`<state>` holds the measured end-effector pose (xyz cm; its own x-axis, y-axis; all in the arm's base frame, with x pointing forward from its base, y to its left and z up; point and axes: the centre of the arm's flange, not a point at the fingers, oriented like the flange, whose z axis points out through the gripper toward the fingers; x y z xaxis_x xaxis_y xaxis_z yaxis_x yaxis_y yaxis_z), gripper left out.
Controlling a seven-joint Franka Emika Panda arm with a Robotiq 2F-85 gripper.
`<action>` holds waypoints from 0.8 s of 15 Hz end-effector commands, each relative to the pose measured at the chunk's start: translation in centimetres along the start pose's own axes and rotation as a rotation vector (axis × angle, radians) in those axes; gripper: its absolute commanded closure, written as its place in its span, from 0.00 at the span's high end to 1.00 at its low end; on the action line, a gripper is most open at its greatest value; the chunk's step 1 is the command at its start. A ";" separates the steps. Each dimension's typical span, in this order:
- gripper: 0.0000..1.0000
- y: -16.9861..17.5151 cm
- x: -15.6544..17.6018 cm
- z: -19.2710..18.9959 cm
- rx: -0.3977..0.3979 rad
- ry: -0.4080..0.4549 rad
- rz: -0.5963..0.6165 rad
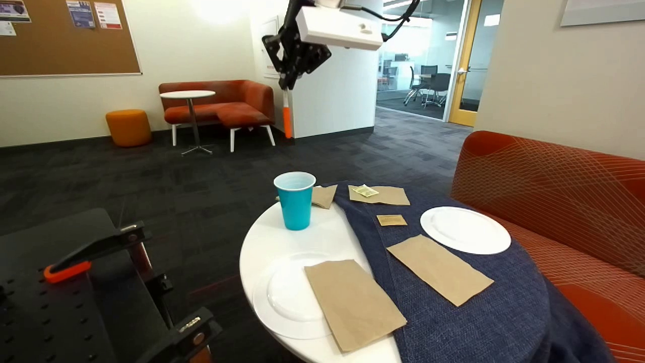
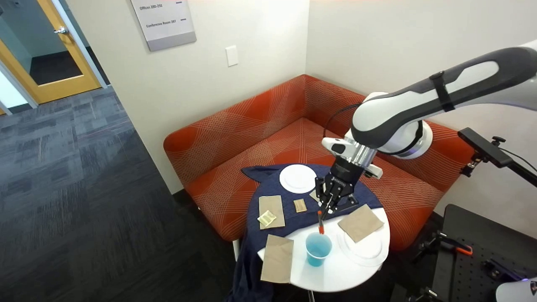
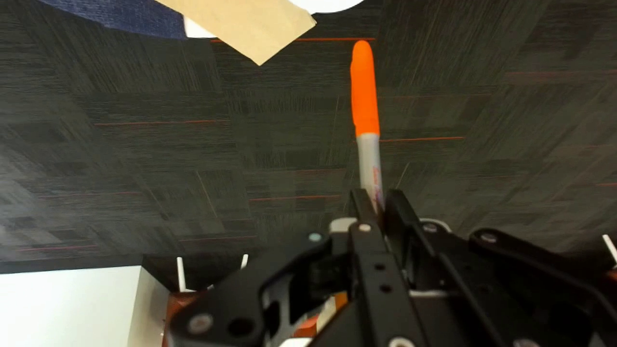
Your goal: Pick up the pen from the light blue cup and put it on the table.
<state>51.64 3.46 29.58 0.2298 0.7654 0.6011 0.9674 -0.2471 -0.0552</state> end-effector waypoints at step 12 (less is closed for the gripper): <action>0.03 1.6 -4.2 -4.2 -0.308 -0.132 0.170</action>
<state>51.68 -2.87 31.06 0.3728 0.7559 0.5382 0.8725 -0.4830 0.0739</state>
